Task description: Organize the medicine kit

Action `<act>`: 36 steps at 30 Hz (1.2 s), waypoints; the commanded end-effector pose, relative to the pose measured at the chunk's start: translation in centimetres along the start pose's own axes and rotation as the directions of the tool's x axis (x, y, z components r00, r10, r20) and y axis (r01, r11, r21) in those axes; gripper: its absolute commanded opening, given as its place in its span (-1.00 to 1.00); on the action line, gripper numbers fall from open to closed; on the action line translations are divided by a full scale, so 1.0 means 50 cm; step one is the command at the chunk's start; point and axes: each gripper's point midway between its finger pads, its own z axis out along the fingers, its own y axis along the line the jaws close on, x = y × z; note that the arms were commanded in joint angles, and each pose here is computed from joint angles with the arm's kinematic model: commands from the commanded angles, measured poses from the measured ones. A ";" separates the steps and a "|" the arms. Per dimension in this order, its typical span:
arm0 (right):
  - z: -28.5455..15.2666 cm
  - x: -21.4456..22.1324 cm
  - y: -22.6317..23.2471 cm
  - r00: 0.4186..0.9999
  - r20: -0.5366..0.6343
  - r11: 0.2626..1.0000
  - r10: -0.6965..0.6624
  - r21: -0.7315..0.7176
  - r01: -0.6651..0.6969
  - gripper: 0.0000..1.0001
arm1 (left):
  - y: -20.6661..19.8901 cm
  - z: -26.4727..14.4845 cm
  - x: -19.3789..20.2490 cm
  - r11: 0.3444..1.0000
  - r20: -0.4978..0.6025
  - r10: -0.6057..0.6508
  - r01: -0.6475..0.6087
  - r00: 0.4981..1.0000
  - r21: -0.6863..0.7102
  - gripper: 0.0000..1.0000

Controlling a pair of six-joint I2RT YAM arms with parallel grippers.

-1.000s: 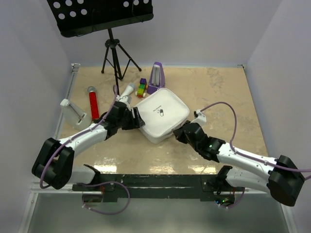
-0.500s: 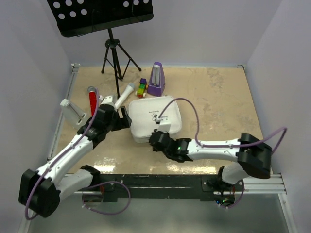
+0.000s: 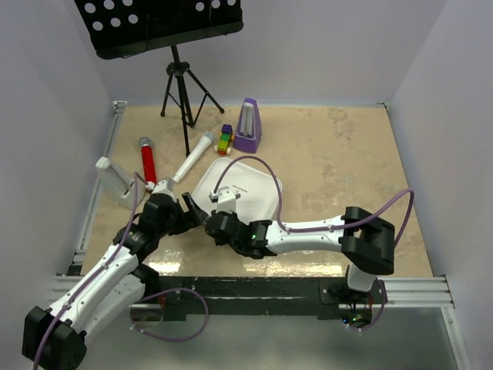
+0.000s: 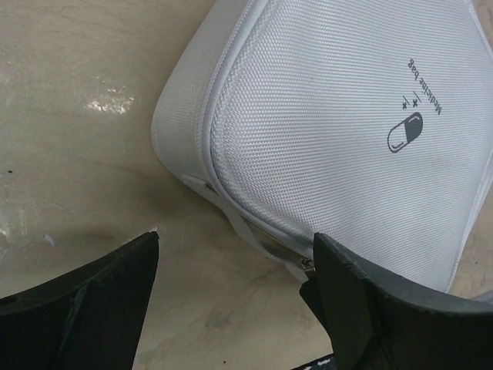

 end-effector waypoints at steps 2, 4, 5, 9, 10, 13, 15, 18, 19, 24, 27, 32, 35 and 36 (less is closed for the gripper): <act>-0.021 0.004 -0.021 1.000 -0.006 1.000 0.001 0.003 -0.001 -1.00 | -0.007 -0.003 0.032 0.998 -0.041 -0.050 0.052 0.998 0.044 0.64; -0.020 0.005 -0.022 1.000 -0.005 1.000 0.005 0.006 -0.005 -1.00 | -0.008 0.001 0.042 0.997 -0.063 -0.058 0.061 0.996 0.050 0.55; -0.020 0.004 -0.020 1.000 -0.004 1.000 0.007 0.005 -0.007 -1.00 | -0.004 0.002 0.046 0.997 -0.070 -0.063 0.065 0.996 0.036 0.52; -0.014 0.000 -0.013 1.000 -0.004 1.000 -0.002 0.002 0.002 -1.00 | 0.003 -0.006 0.049 0.997 -0.066 -0.072 0.073 0.995 0.011 0.38; -0.012 -0.003 -0.011 1.000 -0.001 1.000 -0.006 0.003 0.006 -1.00 | 0.006 -0.006 0.051 0.997 -0.066 -0.072 0.073 0.995 0.003 0.35; -0.008 -0.007 -0.005 1.000 0.004 1.000 -0.010 0.003 0.010 -1.00 | 0.006 -0.003 0.059 0.997 -0.086 -0.075 0.076 0.993 0.004 0.31; -0.008 -0.011 -0.002 1.000 0.008 1.000 -0.011 0.000 0.011 -1.00 | 0.005 0.003 0.065 0.997 -0.101 -0.079 0.079 0.992 0.001 0.31; -0.009 -0.015 -0.001 1.000 0.012 1.000 -0.011 0.000 0.011 -1.00 | -0.008 0.008 0.058 0.996 -0.090 -0.083 0.086 0.993 0.029 0.36; -0.009 -0.015 -0.001 1.000 0.011 1.000 -0.013 0.001 0.013 -1.00 | -0.010 0.011 0.056 0.996 -0.089 -0.083 0.086 0.993 0.030 0.37; -0.010 -0.018 0.000 1.000 0.014 1.000 -0.012 0.000 0.012 -1.00 | -0.013 0.031 0.049 0.997 -0.091 -0.079 0.081 0.993 0.011 0.39; -0.009 -0.018 -0.002 1.000 0.015 1.000 -0.013 0.006 0.013 -1.00 | -0.012 0.044 0.042 0.997 -0.077 -0.077 0.077 0.994 0.001 0.39; -0.007 0.000 -0.012 1.000 -0.005 1.000 -0.019 0.016 0.019 -1.00 | 0.003 0.068 0.045 0.998 -0.094 -0.051 0.047 0.994 -0.046 0.24; -0.015 0.016 -0.032 1.000 -0.022 0.999 -0.018 0.029 0.019 -1.00 | 0.012 0.079 0.030 0.996 -0.065 -0.031 0.025 0.997 -0.088 0.01; -0.019 0.025 -0.040 0.999 -0.031 0.999 -0.018 0.032 0.019 -1.00 | 0.012 0.081 0.023 0.995 -0.055 -0.027 0.021 0.998 -0.097 -0.06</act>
